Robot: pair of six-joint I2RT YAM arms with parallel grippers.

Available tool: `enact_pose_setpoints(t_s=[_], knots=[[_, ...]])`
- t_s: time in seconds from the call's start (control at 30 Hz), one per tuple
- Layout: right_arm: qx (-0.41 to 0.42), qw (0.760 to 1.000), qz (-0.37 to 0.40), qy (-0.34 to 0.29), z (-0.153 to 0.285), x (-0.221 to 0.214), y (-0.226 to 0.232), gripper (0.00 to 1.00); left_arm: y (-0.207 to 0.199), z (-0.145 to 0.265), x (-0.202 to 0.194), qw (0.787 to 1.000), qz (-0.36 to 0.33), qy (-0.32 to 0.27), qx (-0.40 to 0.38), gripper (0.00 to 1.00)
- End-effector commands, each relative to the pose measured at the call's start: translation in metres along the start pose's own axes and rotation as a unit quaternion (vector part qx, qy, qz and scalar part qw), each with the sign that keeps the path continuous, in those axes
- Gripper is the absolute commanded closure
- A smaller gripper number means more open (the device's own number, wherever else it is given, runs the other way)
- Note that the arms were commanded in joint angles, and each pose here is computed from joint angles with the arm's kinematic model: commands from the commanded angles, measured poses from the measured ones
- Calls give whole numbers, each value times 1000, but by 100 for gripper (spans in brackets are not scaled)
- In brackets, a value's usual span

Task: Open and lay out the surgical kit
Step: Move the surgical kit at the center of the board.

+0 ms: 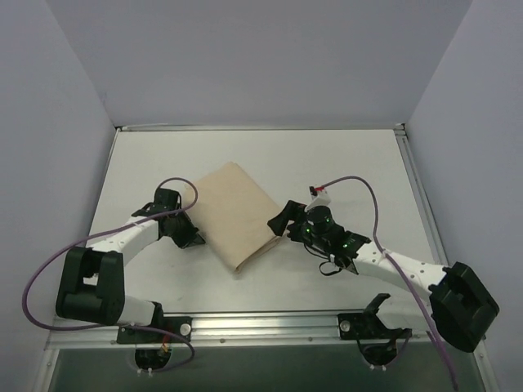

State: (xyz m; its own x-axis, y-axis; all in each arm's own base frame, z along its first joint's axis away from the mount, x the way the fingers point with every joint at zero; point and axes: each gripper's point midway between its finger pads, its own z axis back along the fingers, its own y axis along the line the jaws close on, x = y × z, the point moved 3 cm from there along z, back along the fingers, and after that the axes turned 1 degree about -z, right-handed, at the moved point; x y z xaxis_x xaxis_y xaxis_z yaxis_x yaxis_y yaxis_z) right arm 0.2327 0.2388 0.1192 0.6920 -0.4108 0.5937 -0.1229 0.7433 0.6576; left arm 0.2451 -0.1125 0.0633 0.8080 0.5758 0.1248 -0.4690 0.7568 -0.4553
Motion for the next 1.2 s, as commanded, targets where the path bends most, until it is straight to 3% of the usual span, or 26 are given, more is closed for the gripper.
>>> enact_pose_setpoints(t_s=[0.0,0.17,0.27,0.5,0.7,1.17], knots=[[-70,995,49,-53,17,40,-7,27,-26,-5,33,998,-35,-50,-17,98],[-67,994,41,-77,9,78,-18,40,-50,-21,60,996,-70,-45,-15,98],[-92,992,29,-86,-6,96,-43,57,-72,-35,68,995,-87,-27,-33,98],[-98,994,36,-30,-60,92,-65,96,-117,-62,70,991,-123,-10,-58,98],[-87,995,38,32,-105,72,-74,100,-146,-81,79,989,-128,3,-81,98],[-102,993,37,37,-180,99,-79,100,-223,-117,126,980,-146,15,-135,97]])
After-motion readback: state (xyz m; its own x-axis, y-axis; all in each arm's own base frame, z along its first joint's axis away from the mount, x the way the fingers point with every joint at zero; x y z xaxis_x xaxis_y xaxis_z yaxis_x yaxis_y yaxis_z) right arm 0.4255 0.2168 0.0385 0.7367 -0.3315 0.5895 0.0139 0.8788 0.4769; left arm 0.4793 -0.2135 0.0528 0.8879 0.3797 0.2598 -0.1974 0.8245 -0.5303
